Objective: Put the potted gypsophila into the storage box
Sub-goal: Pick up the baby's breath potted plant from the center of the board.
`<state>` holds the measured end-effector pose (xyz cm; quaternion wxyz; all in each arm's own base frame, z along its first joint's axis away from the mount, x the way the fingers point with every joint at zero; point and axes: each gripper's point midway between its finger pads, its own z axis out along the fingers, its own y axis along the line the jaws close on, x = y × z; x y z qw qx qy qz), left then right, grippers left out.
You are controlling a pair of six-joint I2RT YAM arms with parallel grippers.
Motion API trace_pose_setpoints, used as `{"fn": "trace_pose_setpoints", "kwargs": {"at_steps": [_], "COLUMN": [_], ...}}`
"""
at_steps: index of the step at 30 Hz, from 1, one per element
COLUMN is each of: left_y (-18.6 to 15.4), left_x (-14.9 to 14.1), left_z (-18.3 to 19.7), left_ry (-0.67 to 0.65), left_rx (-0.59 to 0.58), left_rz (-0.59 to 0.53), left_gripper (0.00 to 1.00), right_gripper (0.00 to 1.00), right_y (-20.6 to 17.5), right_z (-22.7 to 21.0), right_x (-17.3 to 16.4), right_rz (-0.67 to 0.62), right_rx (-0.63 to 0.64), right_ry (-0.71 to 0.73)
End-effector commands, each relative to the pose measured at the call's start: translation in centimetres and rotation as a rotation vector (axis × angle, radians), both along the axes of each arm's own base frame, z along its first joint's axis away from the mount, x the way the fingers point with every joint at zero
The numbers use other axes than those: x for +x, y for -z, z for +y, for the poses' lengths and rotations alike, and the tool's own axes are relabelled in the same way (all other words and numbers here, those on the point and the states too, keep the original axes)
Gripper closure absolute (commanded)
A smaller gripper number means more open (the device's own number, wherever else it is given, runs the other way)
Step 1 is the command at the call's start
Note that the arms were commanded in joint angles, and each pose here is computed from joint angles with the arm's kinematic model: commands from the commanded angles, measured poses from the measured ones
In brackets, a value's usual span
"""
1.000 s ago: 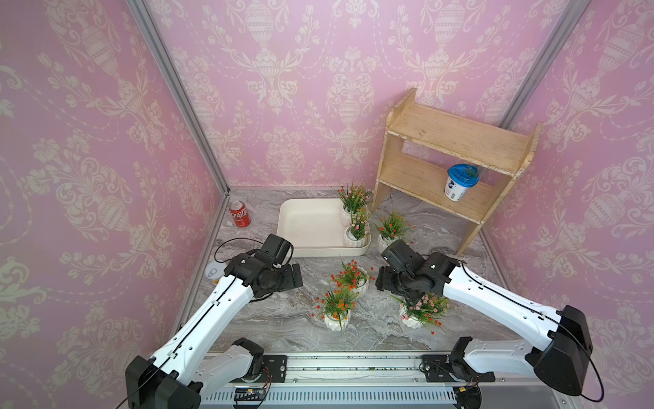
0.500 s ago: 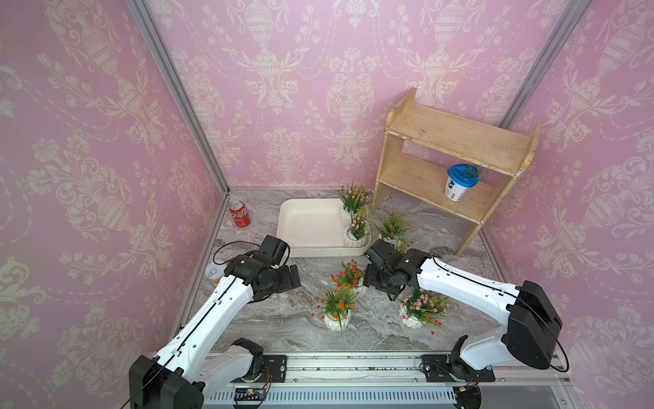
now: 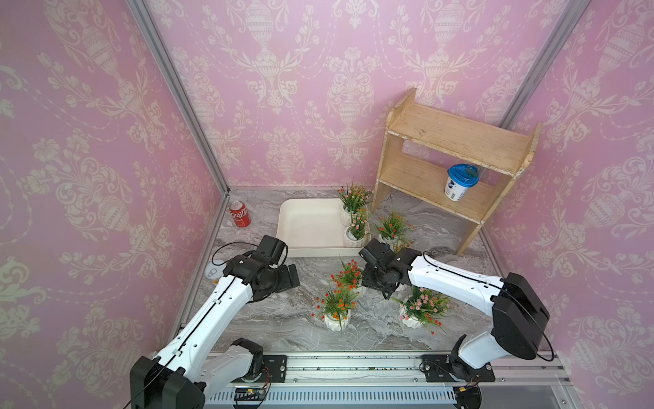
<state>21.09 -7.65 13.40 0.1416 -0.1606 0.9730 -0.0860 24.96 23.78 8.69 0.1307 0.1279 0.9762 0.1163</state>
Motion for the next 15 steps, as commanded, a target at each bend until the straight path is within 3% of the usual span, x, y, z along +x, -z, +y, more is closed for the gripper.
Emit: {"fn": "trace_pose_setpoints", "kwargs": {"at_steps": [1, 15], "left_y": [0.34, 0.49], "left_x": [-0.41, -0.46], "left_z": [0.01, 0.04], "left_ry": [0.022, 0.015], "left_rx": [-0.007, -0.015], "left_rz": [0.010, 0.013], "left_gripper": [0.01, 0.01], "right_gripper": [0.54, 0.82], "right_y": [-0.15, 0.53], "right_z": [0.54, 1.32], "right_x": [0.38, 0.54], "right_rz": [-0.013, -0.014], "right_rx": [0.000, -0.015], "right_ry": [-0.015, -0.065]}}
